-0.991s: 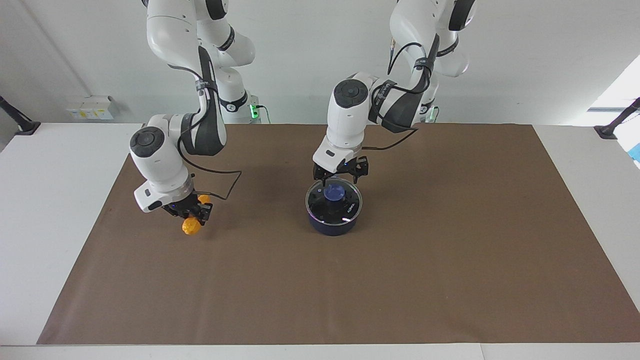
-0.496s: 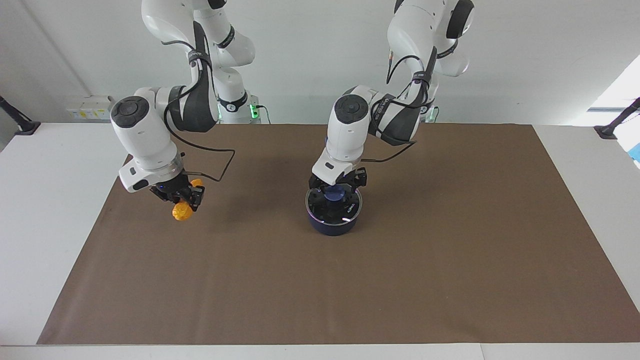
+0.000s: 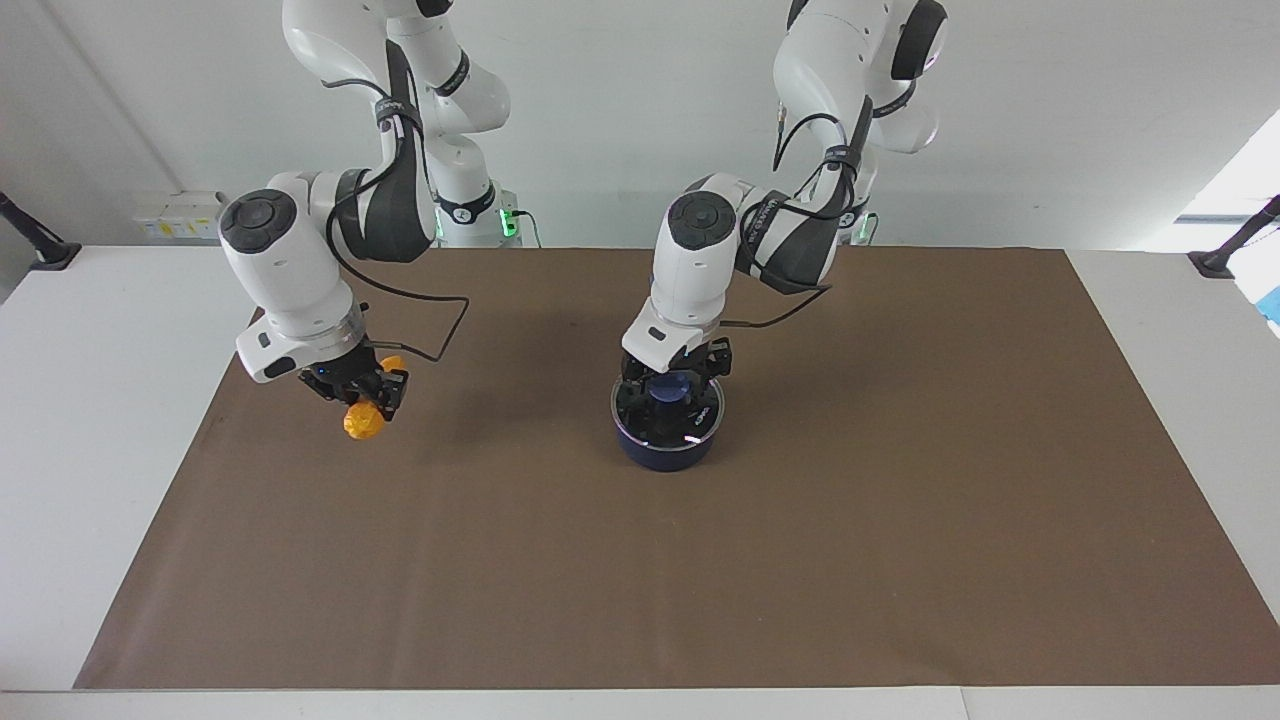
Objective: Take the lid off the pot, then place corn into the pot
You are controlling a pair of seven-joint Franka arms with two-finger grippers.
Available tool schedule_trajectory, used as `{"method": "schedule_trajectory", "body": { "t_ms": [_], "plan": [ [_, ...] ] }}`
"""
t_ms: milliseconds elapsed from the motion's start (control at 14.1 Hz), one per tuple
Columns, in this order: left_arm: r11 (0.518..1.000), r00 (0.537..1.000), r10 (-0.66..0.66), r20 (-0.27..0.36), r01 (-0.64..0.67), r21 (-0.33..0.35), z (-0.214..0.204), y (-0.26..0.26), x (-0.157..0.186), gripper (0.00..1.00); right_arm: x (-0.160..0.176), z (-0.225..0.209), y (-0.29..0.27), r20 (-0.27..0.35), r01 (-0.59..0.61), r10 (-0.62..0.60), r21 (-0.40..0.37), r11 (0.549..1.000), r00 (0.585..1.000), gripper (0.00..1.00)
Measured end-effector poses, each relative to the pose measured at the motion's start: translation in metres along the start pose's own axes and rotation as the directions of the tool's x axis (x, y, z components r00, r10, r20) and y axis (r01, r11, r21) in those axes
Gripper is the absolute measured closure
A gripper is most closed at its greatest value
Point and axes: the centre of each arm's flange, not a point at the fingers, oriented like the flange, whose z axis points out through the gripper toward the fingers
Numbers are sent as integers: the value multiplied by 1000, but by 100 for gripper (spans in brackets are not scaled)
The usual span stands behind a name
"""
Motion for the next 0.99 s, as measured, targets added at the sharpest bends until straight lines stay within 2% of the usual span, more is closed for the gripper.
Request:
{"method": "schedule_trajectory", "body": {
  "t_ms": [708, 850, 991],
  "plan": [
    [1000, 1000, 8, -6, -8, -9, -3, 3, -1, 0, -1, 1, 0, 3, 1, -1, 0, 1000, 1000, 60],
    [1000, 1000, 10, -6, -10, -9, -3, 3, -1, 4, -1, 1, 0, 3, 1, -1, 0, 1000, 1000, 60],
    [1000, 1000, 11, -7, -11, -11, -3, 4, -1, 23, -1, 1, 0, 3, 1, -1, 0, 1000, 1000, 60]
  ]
}}
